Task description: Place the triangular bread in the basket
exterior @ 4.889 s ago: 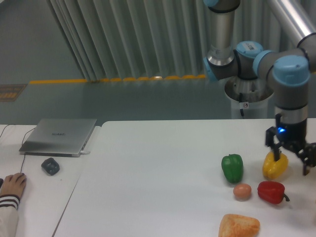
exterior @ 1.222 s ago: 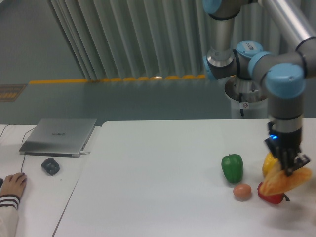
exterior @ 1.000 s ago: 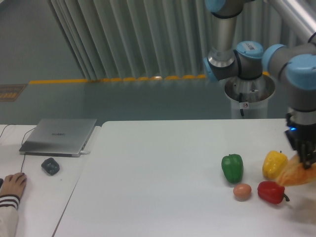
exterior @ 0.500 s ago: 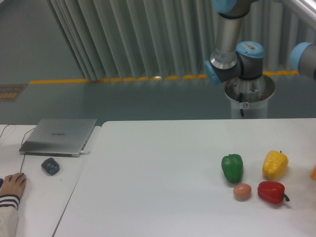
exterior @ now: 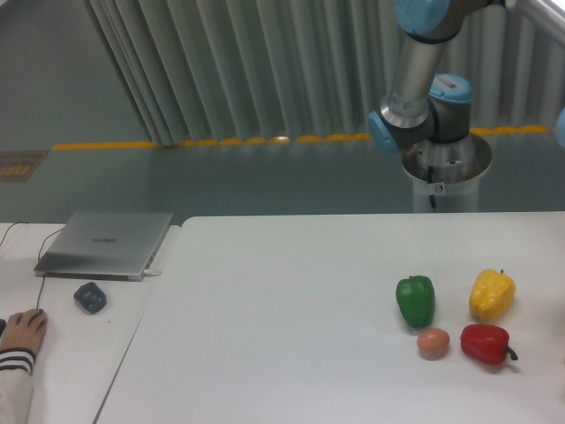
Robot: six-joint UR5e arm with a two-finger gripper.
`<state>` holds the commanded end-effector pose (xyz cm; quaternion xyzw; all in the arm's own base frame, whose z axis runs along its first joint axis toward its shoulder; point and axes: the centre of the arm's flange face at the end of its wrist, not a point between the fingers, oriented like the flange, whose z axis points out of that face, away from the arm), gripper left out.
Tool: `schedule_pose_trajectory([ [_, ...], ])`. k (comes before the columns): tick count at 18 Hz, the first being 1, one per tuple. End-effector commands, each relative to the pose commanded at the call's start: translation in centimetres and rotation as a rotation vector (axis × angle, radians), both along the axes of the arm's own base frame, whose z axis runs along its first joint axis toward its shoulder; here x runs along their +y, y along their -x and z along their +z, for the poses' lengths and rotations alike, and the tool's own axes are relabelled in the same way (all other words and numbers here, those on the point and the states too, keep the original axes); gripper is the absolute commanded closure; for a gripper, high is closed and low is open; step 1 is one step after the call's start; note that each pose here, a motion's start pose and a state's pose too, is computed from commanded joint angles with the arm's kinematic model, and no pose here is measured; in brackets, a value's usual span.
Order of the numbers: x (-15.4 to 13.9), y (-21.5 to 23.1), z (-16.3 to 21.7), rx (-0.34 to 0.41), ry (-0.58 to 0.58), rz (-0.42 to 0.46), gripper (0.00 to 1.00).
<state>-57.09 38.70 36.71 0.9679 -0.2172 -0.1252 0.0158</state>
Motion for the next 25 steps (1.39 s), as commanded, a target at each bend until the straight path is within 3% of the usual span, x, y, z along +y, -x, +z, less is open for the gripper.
schedule_pose_trajectory([
  [1,0.0,0.1,0.1,0.003,-0.003,0.007,0.00],
  [8,1.8,-1.9,1.3,0.011,0.000,-0.031,0.00],
  [16,6.4,-10.3,2.8,-0.111,0.069,-0.068,0.00],
  [19,7.1,-14.1,2.1,-0.157,0.092,-0.109,0.00],
  [25,7.6,-16.4,1.9,-0.199,0.128,-0.121,0.00],
])
